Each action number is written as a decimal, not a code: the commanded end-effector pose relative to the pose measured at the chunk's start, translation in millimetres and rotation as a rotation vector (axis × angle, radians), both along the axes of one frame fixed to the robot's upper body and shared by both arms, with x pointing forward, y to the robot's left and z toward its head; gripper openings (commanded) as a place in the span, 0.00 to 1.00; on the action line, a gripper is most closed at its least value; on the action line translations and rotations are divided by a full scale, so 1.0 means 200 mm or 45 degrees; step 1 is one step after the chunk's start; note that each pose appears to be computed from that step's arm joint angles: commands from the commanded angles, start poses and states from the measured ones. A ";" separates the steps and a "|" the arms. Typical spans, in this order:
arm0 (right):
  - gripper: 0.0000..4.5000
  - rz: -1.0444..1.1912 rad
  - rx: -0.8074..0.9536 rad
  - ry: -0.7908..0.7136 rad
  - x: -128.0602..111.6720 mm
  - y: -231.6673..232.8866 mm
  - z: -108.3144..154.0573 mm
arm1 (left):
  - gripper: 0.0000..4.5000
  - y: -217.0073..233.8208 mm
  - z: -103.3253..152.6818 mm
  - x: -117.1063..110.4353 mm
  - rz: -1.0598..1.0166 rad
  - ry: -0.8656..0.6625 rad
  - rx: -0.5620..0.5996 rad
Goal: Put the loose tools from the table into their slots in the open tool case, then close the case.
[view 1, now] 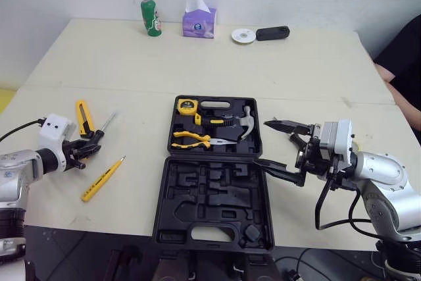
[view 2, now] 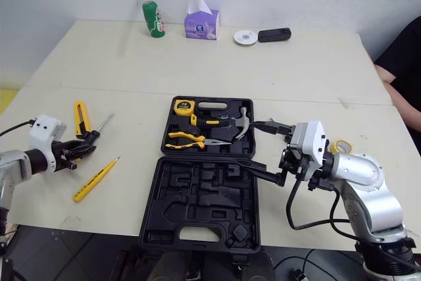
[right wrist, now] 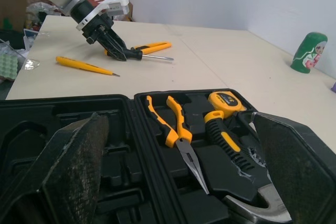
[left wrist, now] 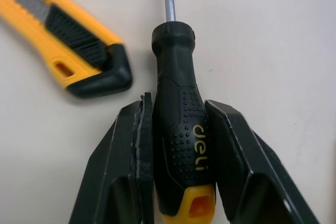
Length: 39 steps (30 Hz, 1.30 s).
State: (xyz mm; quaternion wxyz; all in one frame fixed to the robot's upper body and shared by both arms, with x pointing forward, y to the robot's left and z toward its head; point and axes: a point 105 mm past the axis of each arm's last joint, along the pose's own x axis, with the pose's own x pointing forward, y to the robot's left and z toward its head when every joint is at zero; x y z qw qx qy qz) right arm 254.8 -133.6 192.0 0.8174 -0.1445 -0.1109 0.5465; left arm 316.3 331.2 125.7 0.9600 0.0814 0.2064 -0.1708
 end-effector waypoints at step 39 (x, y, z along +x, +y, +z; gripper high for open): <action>1.00 -0.170 -0.171 0.000 -0.08 -0.26 -0.12 | 0.24 -1.22 0.31 -0.13 -1.515 -0.242 0.727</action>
